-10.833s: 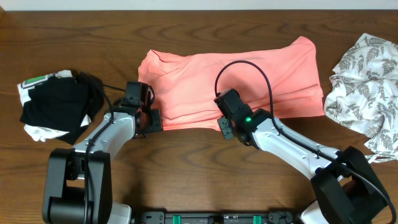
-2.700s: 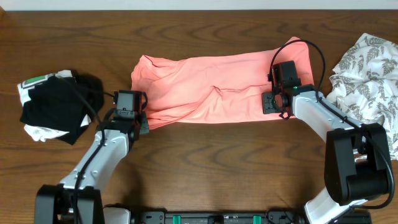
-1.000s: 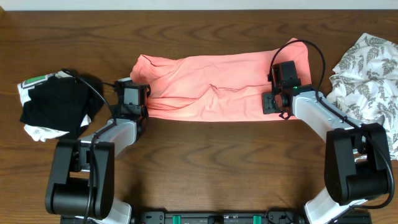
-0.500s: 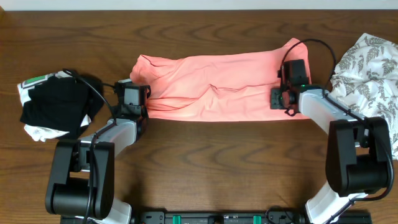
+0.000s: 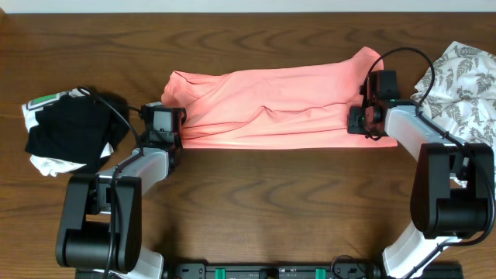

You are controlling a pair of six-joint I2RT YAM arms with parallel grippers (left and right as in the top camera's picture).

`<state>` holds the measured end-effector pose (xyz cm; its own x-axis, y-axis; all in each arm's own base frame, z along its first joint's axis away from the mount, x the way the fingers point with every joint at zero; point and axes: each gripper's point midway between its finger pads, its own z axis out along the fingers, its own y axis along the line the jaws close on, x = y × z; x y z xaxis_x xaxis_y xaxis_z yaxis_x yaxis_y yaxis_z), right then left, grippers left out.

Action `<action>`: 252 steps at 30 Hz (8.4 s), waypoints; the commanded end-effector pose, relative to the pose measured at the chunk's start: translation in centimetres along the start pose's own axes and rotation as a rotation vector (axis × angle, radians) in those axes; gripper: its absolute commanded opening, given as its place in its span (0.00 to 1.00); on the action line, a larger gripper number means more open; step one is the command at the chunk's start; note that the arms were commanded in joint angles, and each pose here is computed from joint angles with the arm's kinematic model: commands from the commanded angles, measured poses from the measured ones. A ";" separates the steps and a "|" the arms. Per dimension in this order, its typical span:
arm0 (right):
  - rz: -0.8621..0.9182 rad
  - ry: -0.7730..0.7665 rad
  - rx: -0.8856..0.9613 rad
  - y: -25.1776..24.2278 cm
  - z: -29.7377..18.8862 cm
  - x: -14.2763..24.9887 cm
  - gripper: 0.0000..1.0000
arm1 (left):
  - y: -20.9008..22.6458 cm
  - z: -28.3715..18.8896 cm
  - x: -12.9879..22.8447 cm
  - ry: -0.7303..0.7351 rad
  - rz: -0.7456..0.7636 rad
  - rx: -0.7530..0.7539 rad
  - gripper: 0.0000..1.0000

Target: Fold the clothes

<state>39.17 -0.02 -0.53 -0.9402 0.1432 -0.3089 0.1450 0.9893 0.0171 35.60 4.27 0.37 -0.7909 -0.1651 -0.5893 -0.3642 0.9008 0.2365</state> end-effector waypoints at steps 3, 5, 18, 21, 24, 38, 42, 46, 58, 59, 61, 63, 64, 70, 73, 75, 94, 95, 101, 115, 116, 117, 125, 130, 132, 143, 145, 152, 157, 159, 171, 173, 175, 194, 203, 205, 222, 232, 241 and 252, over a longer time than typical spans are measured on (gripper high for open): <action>0.039 0.165 0.101 -2.9 3.0 5.1 0.45 | 1.2 0.4 0.5 0.021 -0.001 -0.043 0.07; 0.036 0.177 0.104 -2.9 3.0 5.4 0.45 | 1.2 0.4 0.5 0.021 0.000 -0.043 0.07; -0.004 0.222 0.099 -2.9 0.4 6.4 0.47 | 1.8 0.2 2.7 0.107 0.045 -0.066 0.07; -0.008 0.277 0.106 -3.1 -0.1 7.7 0.47 | 2.3 -0.1 4.6 0.187 0.084 -0.078 0.07; -0.005 0.333 0.114 -3.3 -0.5 9.0 0.49 | 2.0 -0.6 6.8 0.282 0.114 -0.038 0.08; 0.031 0.522 0.129 -3.5 -2.5 13.2 0.50 | 1.5 -2.6 11.5 0.501 0.162 0.051 0.09; 0.032 0.521 0.126 -3.4 -2.5 13.2 0.52 | 1.9 -2.9 12.2 0.532 0.174 0.042 0.09; 0.034 0.521 0.118 -3.3 -2.4 13.2 0.52 | 2.3 -3.4 12.9 0.569 0.188 0.031 0.09; 0.035 0.502 0.115 -3.2 -2.2 12.8 0.51 | 1.9 -3.0 12.1 0.531 0.174 0.042 0.39; 0.035 0.501 0.115 -3.2 -2.2 12.7 0.52 | 1.8 -2.9 11.9 0.527 0.172 0.043 0.40; 0.035 0.496 0.115 -3.2 -2.1 12.6 0.51 | 1.7 -2.9 11.4 0.515 0.168 0.046 0.40; 0.035 0.486 0.113 -3.2 -2.0 12.4 0.51 | 1.5 -3.0 10.7 0.496 0.160 0.052 0.40; 0.035 0.475 0.111 -3.1 -1.9 12.2 0.51 | 1.5 -3.1 10.2 0.482 0.155 0.055 0.40; 0.036 0.441 0.105 -3.0 -2.0 10.9 0.50 | 1.3 -4.3 7.1 0.380 0.114 0.085 0.43; 0.038 0.411 0.100 -2.8 -2.6 9.9 0.51 | 1.3 -5.2 5.7 0.327 0.093 0.100 0.47; 0.039 0.383 0.096 -2.7 -3.3 8.9 0.51 | 1.4 -5.8 4.9 0.292 0.080 0.109 0.49; -0.025 0.031 -0.038 0.0 -12.7 1.9 0.64 | 1.9 -9.7 -1.0 0.043 -0.018 0.177 0.64; -0.025 0.024 -0.039 0.0 -12.9 1.8 0.64 | 1.9 -9.7 -1.0 0.041 -0.019 0.178 0.64; -0.024 0.019 -0.049 0.2 -13.2 1.8 0.64 | 1.9 -9.7 -1.0 0.042 -0.019 0.177 0.64; -0.100 -0.042 -0.145 1.9 -13.4 0.4 0.66 | -3.1 -11.5 -2.9 -0.031 0.090 0.472 0.73; -0.127 -0.070 -0.175 2.5 -13.5 -0.2 0.68 | -3.8 -12.1 -3.8 -0.054 0.089 0.518 0.73; -0.135 -0.090 -0.183 2.7 -13.6 -0.7 0.72 | -4.0 -12.5 -4.5 -0.064 0.087 0.528 0.73; -0.114 -0.285 -0.193 2.4 -15.2 -6.3 0.79 | -5.6 -12.7 -9.5 -0.043 0.134 0.552 0.75; -0.040 -0.294 -0.166 -0.1 -15.8 -10.7 0.78 | -7.3 -10.8 -11.5 0.019 0.107 0.644 0.76; -0.025 -0.270 -0.154 -0.9 -15.4 -12.2 0.80 | -7.8 -9.8 -11.7 0.058 0.088 0.686 0.77; 0.015 -0.136 -0.178 -4.1 -8.2 -16.9 0.87 | -8.1 -3.8 -9.6 0.206 0.037 0.692 0.77; 0.014 -0.128 -0.181 -4.2 -6.4 -17.1 0.86 | -8.4 -3.3 -9.5 0.205 0.037 0.693 0.77; 0.021 -0.051 -0.207 -3.8 -1.5 -15.8 0.84 | -8.7 -2.4 -9.1 0.215 0.038 0.691 0.77; 0.027 -0.004 -0.211 -3.8 0.7 -14.8 0.82 | -8.9 -1.6 -8.3 0.243 0.038 0.688 0.77; 0.028 0.003 -0.211 -3.8 1.0 -14.6 0.80 | -8.9 -1.4 -8.0 0.251 0.038 0.687 0.77; 0.018 -0.009 -0.197 -3.6 1.6 -14.6 0.73 | -9.1 -1.4 -8.0 0.248 0.042 0.689 0.77; 0.018 -0.007 -0.197 -3.6 1.9 -14.4 0.72 | -9.1 -1.4 -8.0 0.248 0.042 0.689 0.77; 0.016 -0.003 -0.198 -3.5 2.2 -14.2 0.71 | -9.1 -1.4 -8.0 0.248 0.041 0.689 0.77; 0.024 0.021 -0.201 -3.0 4.1 -12.4 0.33 | -9.1 -1.4 -8.0 0.248 0.042 0.689 0.77; 0.033 0.029 -0.191 -3.1 4.2 -12.2 0.16 | -9.1 -1.4 -8.0 0.248 0.041 0.689 0.78; 0.033 0.029 -0.190 -3.1 4.2 -12.2 0.15 | -9.1 -1.4 -8.0 0.249 0.042 0.689 0.77; 0.049 0.045 -0.189 -3.1 4.1 -11.9 0.01 | -9.3 -1.3 -8.9 0.212 0.041 0.693 0.77; 0.047 0.053 -0.183 -3.1 4.2 -11.7 0.01 | -8.2 0.2 -9.1 0.186 0.046 0.604 0.77; 0.046 0.053 -0.176 -3.2 4.2 -11.7 0.01 | -8.9 2.3 -7.1 0.243 0.049 0.599 0.63; 0.046 0.058 -0.177 -3.1 4.2 -11.6 0.01 | -9.0 2.4 -7.2 0.237 0.049 0.603 0.21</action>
<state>51.64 -5.53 -0.02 -0.9404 0.1852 -0.2853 0.1260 0.9688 0.2136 45.55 -1.78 0.79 -0.9112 -0.1416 -0.3868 -0.0373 0.9636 -0.2649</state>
